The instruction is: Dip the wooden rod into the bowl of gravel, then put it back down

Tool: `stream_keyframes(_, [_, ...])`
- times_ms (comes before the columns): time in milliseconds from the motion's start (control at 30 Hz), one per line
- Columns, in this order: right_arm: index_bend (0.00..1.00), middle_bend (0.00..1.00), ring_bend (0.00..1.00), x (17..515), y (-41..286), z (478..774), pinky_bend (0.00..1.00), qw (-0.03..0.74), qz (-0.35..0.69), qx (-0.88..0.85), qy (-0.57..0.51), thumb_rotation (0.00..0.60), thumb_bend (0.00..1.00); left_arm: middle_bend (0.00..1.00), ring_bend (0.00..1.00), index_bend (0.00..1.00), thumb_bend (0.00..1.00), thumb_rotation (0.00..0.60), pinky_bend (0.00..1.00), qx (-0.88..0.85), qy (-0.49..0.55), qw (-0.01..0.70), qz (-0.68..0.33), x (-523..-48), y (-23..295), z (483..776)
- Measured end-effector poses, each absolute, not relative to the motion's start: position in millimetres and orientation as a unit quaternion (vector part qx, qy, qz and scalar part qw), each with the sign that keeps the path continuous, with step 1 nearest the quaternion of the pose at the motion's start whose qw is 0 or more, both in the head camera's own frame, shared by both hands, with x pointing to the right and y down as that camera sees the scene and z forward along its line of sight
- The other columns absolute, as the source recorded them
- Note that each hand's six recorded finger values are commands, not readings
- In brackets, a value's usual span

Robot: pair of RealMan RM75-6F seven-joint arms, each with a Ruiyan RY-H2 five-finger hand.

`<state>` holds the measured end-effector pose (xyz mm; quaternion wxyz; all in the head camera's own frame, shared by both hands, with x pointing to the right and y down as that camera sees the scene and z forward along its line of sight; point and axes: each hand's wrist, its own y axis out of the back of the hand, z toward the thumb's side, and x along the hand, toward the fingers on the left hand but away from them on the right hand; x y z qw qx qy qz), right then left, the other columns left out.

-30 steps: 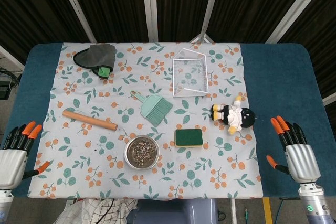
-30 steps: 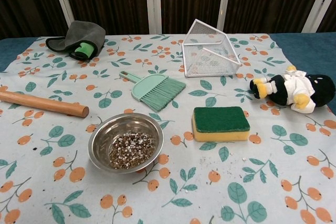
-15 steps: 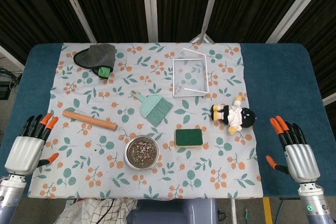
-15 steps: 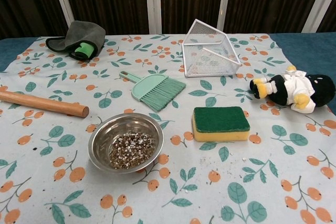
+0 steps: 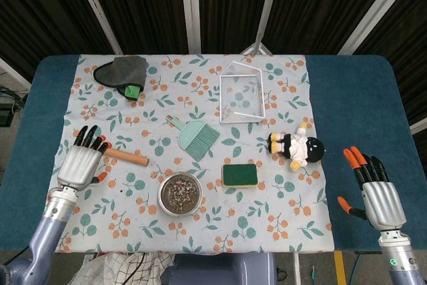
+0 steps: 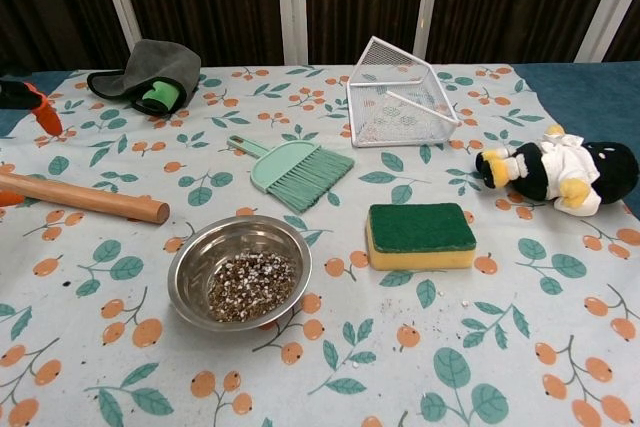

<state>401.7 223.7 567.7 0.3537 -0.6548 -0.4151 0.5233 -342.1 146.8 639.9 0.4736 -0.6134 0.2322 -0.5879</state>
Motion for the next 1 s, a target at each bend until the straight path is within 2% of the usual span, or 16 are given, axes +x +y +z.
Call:
stream_keyframes(267, [0.0,0.0,0.0,402.2,224.0,568.4,0.0,0.346,0.524,-0.657,-0.417,0.6,0.27,0.29,0.0,0.38,0.3,0.6,0.0,-0.609,0.203,0.482,-0.596,-316.6,134.8,669.7])
stream_keyframes(600, [0.0,0.0,0.0,402.6,224.4,568.4,0.0,0.341,0.524,-0.659,-0.419,0.6,0.27,0.3,0.0,0.45,0.31,0.6,0.0,-0.618,0.184,0.481,-0.594,-292.2,138.4,693.9])
stream_keyframes(1000, [0.0,0.0,0.0,403.1,224.9,568.7,0.0,0.337,0.525,-0.66,-0.419,0.6,0.27,0.31,0.0,0.35,0.31,0.6,0.0,-0.62,0.192,0.477,-0.592,-276.1,132.1,703.8])
